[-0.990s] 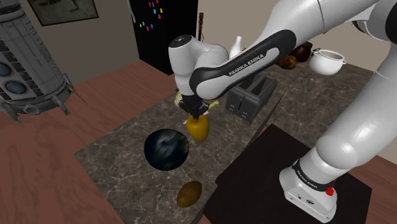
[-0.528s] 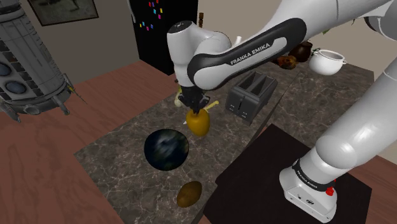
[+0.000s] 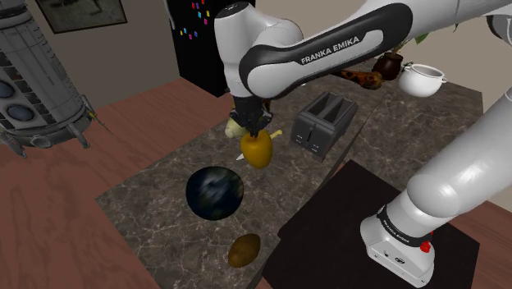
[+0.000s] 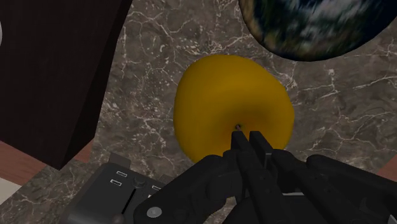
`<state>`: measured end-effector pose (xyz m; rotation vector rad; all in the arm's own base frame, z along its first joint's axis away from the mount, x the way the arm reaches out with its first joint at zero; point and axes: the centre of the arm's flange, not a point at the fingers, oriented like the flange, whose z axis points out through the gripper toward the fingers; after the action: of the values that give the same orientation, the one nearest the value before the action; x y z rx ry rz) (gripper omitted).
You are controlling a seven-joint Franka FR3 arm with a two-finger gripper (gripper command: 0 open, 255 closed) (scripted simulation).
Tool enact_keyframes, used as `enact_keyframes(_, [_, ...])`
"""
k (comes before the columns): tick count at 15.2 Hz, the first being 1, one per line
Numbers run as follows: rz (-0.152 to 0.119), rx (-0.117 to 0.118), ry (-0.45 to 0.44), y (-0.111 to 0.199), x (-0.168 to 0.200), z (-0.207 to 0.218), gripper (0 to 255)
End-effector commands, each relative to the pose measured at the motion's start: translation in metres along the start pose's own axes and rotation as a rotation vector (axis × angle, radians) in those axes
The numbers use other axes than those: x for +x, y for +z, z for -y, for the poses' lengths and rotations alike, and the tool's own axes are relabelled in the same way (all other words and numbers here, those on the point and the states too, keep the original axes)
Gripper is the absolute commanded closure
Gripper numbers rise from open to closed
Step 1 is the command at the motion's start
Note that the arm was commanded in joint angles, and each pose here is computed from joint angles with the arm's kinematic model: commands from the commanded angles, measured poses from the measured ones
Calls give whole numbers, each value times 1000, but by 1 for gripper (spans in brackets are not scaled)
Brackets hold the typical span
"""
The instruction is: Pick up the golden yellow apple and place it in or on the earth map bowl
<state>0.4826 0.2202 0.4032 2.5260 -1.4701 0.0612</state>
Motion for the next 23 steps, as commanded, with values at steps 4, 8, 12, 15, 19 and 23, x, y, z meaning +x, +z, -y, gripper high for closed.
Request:
enact_keyframes(4, [0,0,0,-26,3,-5,255])
enact_keyframes(8, [0,0,0,-46,6,-9,255])
enact_keyframes(12, [0,0,0,-67,9,-12,255])
enact_keyframes(15, [0,0,0,-88,-20,4,255])
enact_keyframes(19, [0,0,0,-116,-60,26,255])
enact_keyframes(23, [0,0,0,-144,-99,48,255])
